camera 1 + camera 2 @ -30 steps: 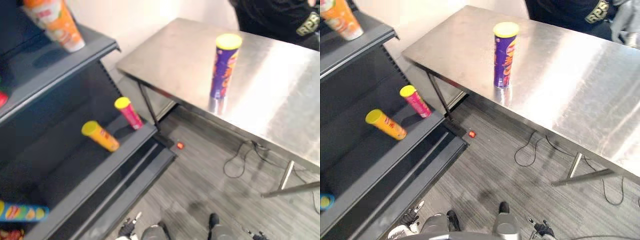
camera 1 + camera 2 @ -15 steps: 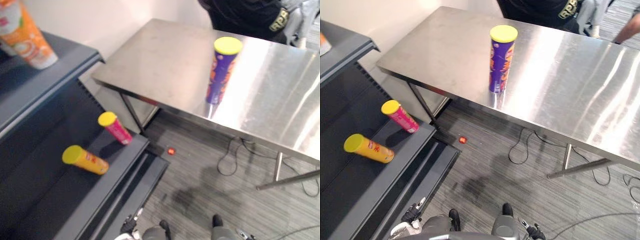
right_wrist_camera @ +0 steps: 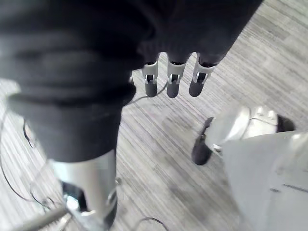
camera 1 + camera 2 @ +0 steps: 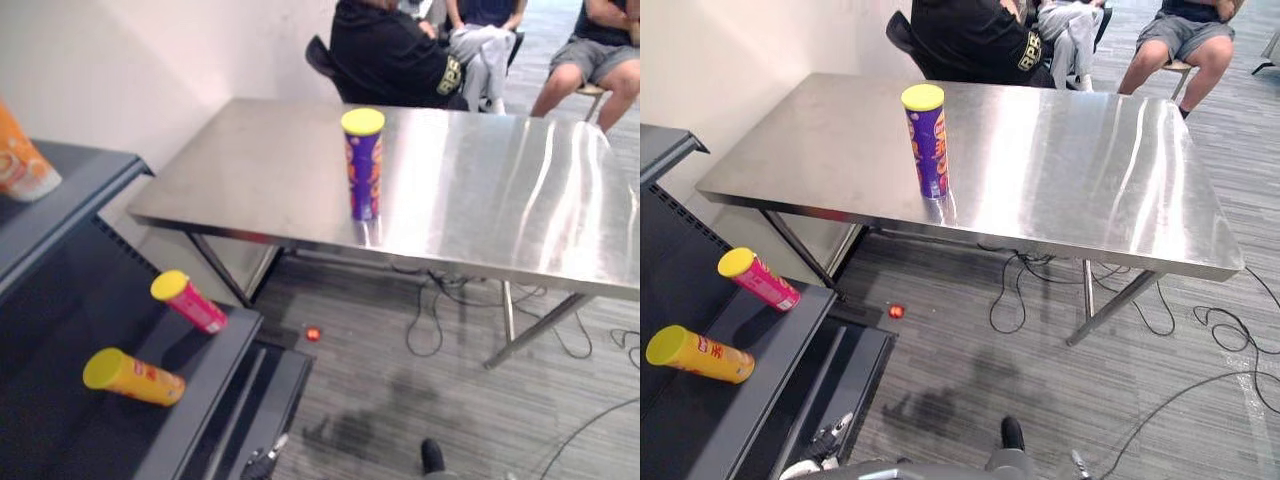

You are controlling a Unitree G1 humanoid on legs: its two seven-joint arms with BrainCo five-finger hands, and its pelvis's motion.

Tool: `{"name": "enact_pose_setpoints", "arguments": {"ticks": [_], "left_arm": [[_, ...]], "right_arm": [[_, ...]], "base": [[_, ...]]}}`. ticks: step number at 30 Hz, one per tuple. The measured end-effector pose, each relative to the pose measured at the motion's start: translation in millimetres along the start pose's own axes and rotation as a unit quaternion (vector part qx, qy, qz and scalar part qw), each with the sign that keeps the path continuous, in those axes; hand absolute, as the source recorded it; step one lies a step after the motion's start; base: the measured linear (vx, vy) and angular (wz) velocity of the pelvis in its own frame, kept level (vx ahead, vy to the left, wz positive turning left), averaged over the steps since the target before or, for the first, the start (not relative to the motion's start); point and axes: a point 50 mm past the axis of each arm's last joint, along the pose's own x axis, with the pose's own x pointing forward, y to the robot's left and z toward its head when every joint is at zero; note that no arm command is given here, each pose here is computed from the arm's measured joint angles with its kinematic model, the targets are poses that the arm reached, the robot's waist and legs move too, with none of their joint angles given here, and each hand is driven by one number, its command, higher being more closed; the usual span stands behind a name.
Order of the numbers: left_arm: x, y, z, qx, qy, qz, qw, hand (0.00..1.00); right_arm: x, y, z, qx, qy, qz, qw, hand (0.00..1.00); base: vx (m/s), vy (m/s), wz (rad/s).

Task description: Put the gum and the chips on the shelf.

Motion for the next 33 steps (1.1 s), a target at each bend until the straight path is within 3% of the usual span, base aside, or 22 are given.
{"name": "enact_pose_setpoints", "arguments": {"ticks": [3, 6, 10, 12, 15, 23, 26, 33], "left_arm": [[-2.0, 5.9, -5.8, -0.008, 0.007, 0.010, 1.000, 0.00], [-2.6, 8.3, -6.9, -0.012, 0.008, 0.014, 1.000, 0.00], [-3.5, 11.1, -9.5, -0.021, 0.011, 0.020, 1.000, 0.00], [-3.3, 10.3, -8.0, -0.023, 0.009, 0.020, 1.000, 0.00], [-3.3, 3.4, -6.7, -0.026, 0.003, 0.011, 1.000, 0.00], [-2.8, -2.8, -2.2, 0.003, -0.006, -0.003, 1.000, 0.00], [-2.7, -3.8, -1.6, 0.017, -0.006, -0.007, 1.000, 0.00], [-2.0, -3.7, 5.3, 0.053, -0.018, -0.021, 0.998, 0.00]], "right_arm": [[4.7, -6.9, 43.6, 0.115, -0.064, -0.028, 0.991, 0.00], [2.2, -7.4, 97.3, 0.165, -0.154, -0.034, 0.974, 0.00], [-23.5, 15.7, 174.9, 0.148, -0.306, 0.005, 0.941, 0.00], [-59.6, 39.6, 218.7, 0.125, -0.419, 0.045, 0.898, 0.00], [-105.4, 70.8, 247.0, 0.089, -0.527, 0.088, 0.841, 0.00], [-161.3, 114.7, 257.1, 0.051, -0.625, 0.152, 0.764, 0.00], [-186.4, 145.2, 248.4, 0.014, -0.646, 0.235, 0.726, 0.00], [-201.6, 191.7, 222.7, -0.075, -0.625, 0.361, 0.688, 0.00]], "base": [[0.01, -0.058, -0.07], [0.04, -0.045, -0.05], [0.04, -0.023, -0.11], [0.01, -0.025, -0.09], [-0.01, -0.035, -0.06], [-0.03, -0.040, 0.07], [-0.02, -0.043, 0.03], [-0.03, -0.041, 0.12]]}}
